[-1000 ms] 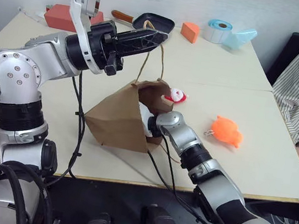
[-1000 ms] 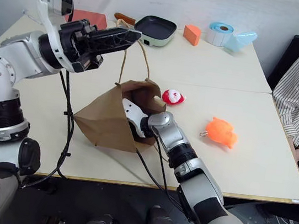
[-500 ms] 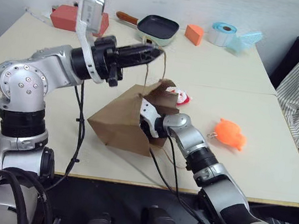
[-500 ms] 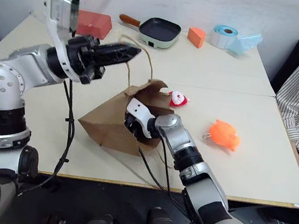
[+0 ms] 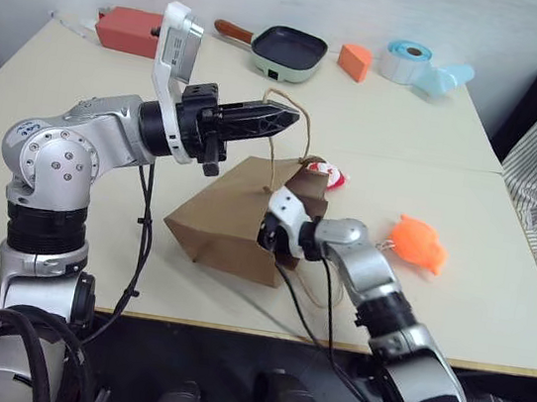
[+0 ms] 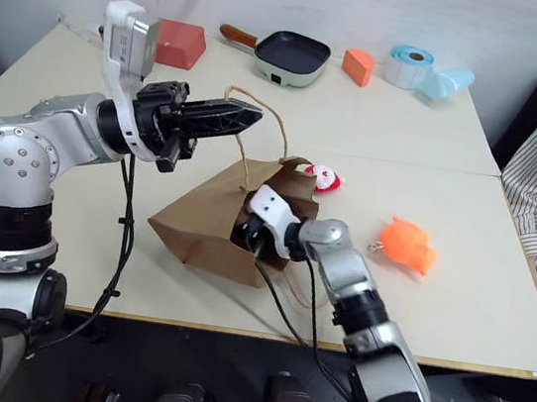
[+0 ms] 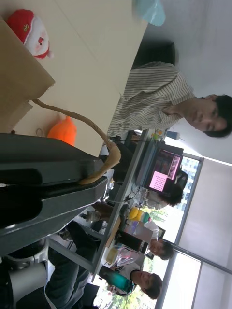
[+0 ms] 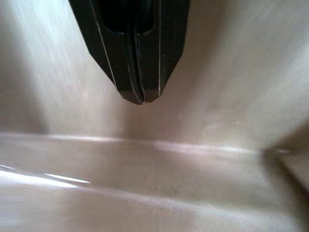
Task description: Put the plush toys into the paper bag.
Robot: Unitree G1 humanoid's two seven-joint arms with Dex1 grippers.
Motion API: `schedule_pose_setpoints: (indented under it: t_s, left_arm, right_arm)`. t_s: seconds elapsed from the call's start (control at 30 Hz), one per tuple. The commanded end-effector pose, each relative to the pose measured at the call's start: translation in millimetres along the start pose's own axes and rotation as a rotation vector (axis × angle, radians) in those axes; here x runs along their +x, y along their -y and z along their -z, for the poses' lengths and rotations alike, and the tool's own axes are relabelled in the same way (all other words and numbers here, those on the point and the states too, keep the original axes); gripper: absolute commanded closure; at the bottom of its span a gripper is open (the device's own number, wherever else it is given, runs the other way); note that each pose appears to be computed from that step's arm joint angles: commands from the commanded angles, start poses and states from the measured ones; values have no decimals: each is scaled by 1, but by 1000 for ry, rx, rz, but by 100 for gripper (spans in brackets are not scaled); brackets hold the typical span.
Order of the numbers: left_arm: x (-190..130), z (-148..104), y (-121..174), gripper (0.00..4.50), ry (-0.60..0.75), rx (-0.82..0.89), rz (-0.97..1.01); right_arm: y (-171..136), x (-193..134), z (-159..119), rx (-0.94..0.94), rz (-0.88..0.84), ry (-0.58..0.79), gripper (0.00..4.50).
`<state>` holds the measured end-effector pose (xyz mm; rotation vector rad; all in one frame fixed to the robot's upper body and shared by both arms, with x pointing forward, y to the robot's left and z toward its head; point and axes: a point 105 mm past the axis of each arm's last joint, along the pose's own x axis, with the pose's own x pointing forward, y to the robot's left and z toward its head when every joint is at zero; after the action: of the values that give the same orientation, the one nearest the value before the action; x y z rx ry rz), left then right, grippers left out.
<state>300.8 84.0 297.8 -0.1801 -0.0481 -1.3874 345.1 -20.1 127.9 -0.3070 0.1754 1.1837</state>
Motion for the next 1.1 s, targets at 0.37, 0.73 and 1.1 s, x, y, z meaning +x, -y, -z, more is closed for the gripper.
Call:
schedule_pose_setpoints:
  t_s: [0.37, 0.73, 1.1]
  left_arm:
    - [-8, 4, 5, 450, -37, 12, 31]
    - [-19, 11, -3, 450, -72, -7, 14]
    - [-17, 6, 1, 450, -70, 27, 6]
  right_arm:
    - [-20, -206, 24, 340, 560, 117, 364]
    - [-38, -319, 57, 460, 893, -8, 2]
    - [39, -248, 71, 45, 854, -226, 2]
